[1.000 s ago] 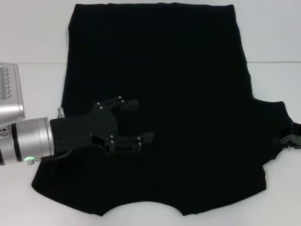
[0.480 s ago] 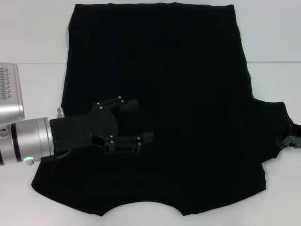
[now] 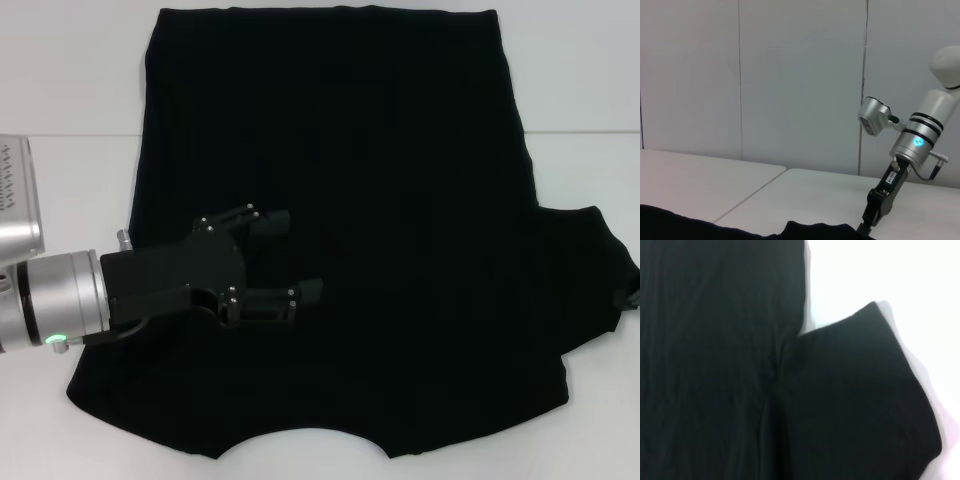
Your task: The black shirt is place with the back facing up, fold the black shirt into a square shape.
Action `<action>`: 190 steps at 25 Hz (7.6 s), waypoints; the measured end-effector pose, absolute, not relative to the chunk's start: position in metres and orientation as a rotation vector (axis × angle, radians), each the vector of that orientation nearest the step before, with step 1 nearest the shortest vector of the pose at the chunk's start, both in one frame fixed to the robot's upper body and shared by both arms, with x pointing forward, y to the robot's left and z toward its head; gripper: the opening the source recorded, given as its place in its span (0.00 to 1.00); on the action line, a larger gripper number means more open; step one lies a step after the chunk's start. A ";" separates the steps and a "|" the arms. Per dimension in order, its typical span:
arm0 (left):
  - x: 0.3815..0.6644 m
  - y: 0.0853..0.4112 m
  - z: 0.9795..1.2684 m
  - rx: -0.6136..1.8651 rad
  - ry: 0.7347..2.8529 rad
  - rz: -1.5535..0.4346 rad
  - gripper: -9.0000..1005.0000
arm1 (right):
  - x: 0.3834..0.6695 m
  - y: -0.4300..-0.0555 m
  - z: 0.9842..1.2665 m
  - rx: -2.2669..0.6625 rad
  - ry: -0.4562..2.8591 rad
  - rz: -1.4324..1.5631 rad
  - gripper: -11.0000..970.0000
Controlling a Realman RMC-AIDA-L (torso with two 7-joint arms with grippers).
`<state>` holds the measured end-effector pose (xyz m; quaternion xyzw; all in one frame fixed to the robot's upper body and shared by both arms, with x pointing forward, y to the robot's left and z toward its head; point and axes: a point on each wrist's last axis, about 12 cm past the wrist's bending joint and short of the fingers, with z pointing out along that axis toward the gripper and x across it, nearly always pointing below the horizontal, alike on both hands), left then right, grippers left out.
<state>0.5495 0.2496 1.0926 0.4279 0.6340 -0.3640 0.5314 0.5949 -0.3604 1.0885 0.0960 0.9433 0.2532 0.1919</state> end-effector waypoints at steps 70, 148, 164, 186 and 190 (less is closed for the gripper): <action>0.541 0.318 1.104 0.546 1.683 -0.941 0.93 | 0.618 -0.247 1.124 -0.425 2.094 1.141 0.53; 0.524 0.368 1.071 0.110 2.580 -0.906 0.11 | 0.625 -0.249 1.129 -0.492 2.009 1.079 0.73; 0.520 0.366 1.073 0.056 2.478 -0.988 0.05 | 0.573 -0.353 1.107 -0.305 2.545 1.013 0.73; 0.520 0.366 1.073 0.061 2.470 -0.992 0.05 | 0.568 -0.323 1.085 -0.418 2.697 0.970 0.70; 0.521 0.366 1.073 0.065 2.469 -0.988 0.05 | 0.571 -0.318 1.086 -0.434 2.695 0.977 0.69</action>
